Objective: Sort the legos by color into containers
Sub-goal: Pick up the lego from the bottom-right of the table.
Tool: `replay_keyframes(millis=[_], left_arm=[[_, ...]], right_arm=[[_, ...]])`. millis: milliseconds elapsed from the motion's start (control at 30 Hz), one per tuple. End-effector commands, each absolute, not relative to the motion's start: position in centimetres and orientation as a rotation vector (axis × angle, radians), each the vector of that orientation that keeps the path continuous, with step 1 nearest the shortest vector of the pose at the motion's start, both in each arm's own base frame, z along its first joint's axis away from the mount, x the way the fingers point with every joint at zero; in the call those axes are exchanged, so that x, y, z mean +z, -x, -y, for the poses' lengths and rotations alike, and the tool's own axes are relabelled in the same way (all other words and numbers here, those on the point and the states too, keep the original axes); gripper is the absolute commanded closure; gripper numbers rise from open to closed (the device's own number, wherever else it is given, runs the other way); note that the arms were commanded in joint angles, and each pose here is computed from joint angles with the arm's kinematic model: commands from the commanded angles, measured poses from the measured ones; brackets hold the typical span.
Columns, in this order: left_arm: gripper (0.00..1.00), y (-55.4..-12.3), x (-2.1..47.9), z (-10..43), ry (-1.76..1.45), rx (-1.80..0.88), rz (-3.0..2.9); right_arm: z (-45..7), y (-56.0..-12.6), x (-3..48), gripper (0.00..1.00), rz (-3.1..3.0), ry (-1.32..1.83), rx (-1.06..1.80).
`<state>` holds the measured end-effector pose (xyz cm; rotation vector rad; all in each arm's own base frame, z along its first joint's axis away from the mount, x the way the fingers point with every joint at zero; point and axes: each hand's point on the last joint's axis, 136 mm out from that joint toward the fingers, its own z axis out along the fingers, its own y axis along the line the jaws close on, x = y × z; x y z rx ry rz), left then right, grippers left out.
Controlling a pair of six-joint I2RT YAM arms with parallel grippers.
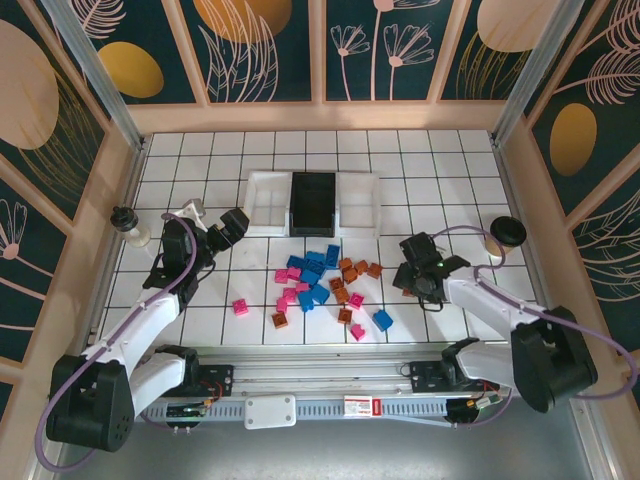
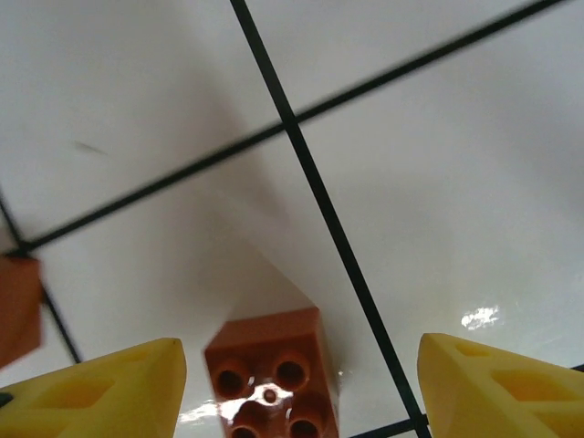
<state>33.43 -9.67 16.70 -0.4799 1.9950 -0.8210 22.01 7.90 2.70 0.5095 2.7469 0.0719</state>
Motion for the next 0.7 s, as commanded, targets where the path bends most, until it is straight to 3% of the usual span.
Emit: replay_keyframes(millis=[0,267,433,533,667], left_arm=[[0.03,-33.1,17.0,9.7,0.470,-0.822,-1.983],[0.03,-33.1,16.8,9.9,0.474,-0.836,-1.993],[0.03,-33.0,16.4,10.0,0.493,-0.849,-2.012],[0.03,-32.8,16.1,9.9,0.530,-0.854,-2.025],[0.03,-32.5,16.0,9.8,0.557,-0.866,-2.029]], right_arm=[[-8.3,-21.6,2.2,0.34,-2.803,-0.499,0.041],[-10.4,-22.0,1.6,0.48,-2.809,-0.417,0.159],[-11.1,-22.7,2.0,0.66,-2.765,-0.357,0.204],[-12.1,-24.2,3.8,0.77,-2.687,-0.289,0.273],[-15.1,-27.8,9.2,0.83,-2.503,-0.147,0.439]])
